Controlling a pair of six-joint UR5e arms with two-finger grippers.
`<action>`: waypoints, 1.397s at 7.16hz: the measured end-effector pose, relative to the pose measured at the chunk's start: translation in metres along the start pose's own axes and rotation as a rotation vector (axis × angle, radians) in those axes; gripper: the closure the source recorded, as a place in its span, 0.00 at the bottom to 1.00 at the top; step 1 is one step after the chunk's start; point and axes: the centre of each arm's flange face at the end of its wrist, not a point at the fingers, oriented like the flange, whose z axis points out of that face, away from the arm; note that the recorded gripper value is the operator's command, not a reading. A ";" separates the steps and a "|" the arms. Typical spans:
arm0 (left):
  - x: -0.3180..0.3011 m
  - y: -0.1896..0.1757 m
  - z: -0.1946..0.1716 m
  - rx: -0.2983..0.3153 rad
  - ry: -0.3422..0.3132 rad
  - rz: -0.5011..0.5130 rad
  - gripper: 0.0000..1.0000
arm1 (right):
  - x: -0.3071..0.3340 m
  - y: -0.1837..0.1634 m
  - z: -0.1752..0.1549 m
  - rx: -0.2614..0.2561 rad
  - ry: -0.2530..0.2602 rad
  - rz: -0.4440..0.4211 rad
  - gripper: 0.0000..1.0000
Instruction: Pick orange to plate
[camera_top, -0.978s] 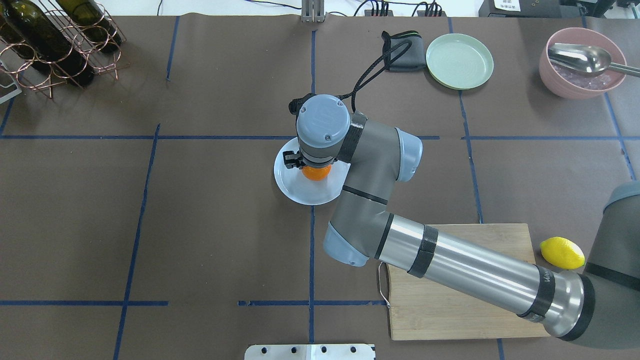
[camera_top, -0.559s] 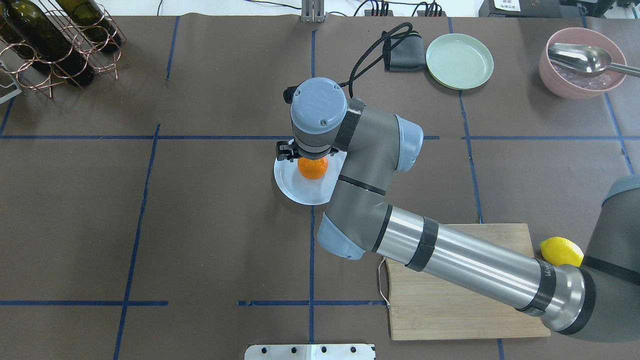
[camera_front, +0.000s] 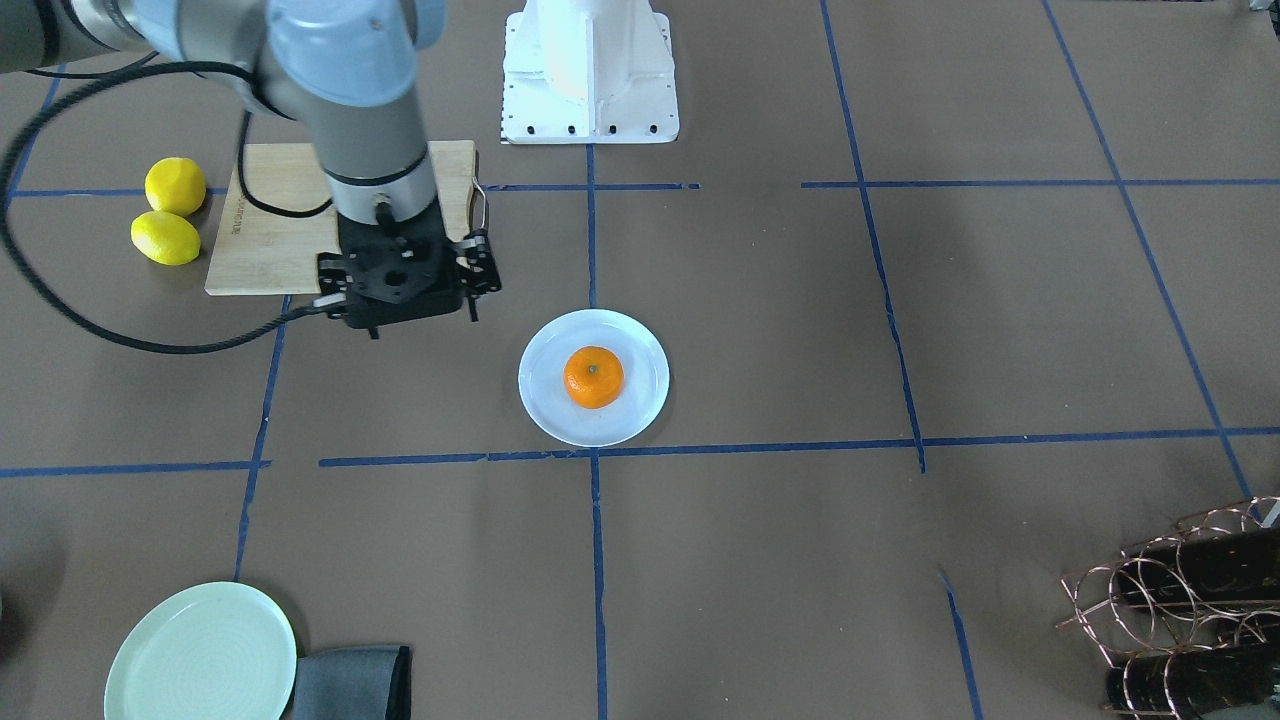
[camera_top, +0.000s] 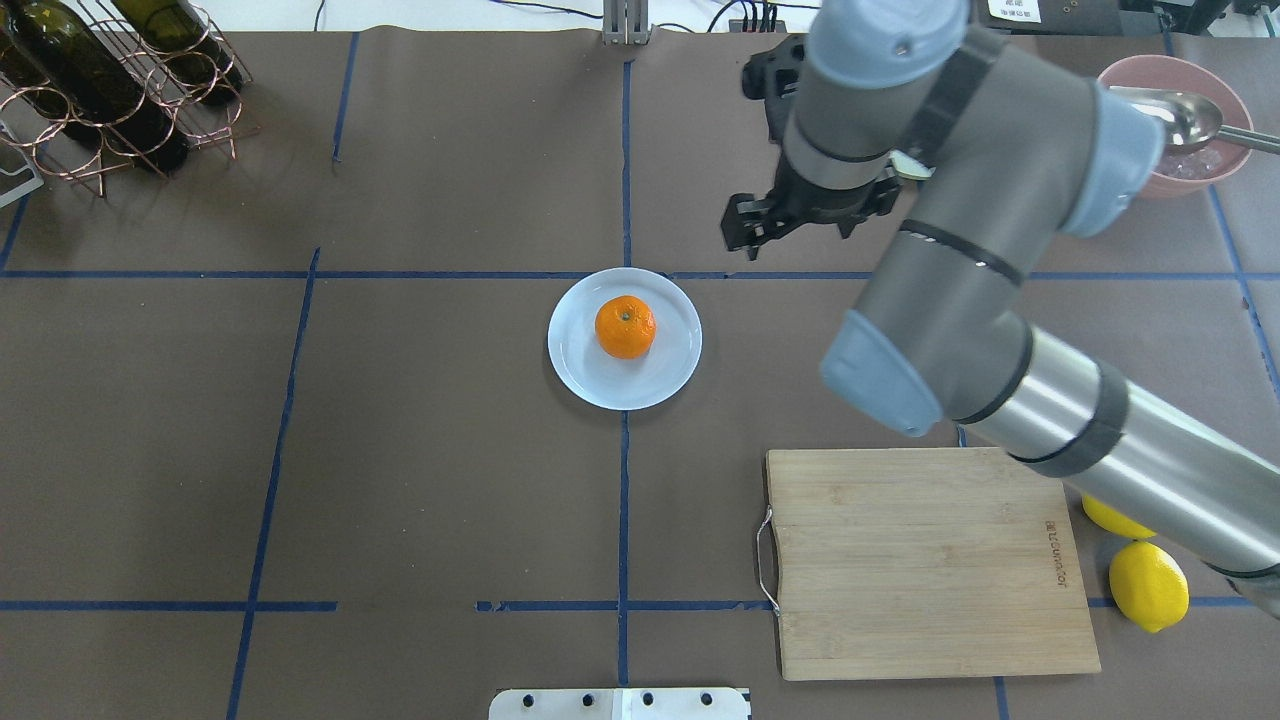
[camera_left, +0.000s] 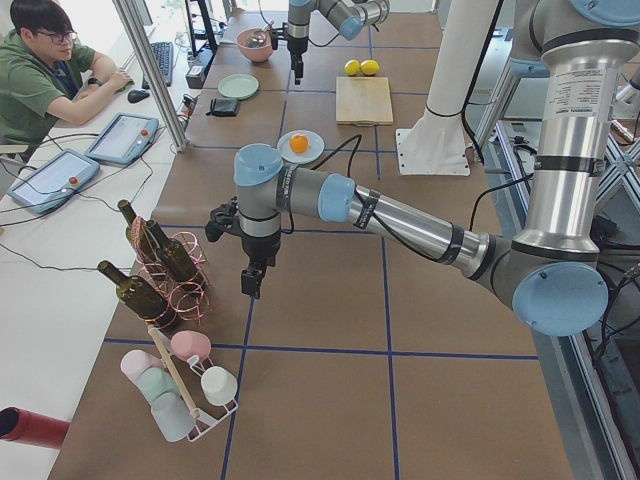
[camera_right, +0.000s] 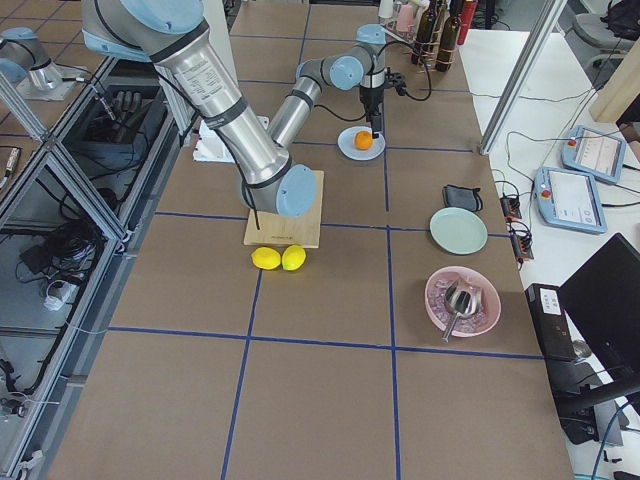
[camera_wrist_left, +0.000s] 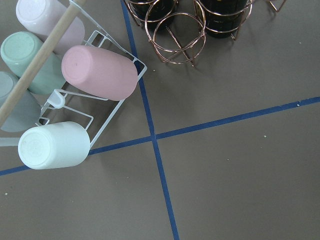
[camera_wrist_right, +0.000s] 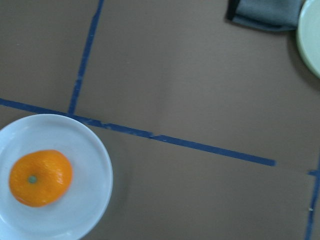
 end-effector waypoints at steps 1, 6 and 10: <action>-0.011 0.009 0.004 -0.009 0.017 0.005 0.00 | 0.073 0.006 -0.008 -0.034 -0.014 -0.029 0.00; -0.089 0.050 0.058 -0.065 0.128 -0.034 0.00 | 0.392 0.088 -0.001 -0.151 -0.075 -0.052 0.00; -0.091 0.049 0.061 -0.068 0.131 -0.073 0.00 | 0.540 0.142 0.036 -0.196 -0.113 -0.006 0.00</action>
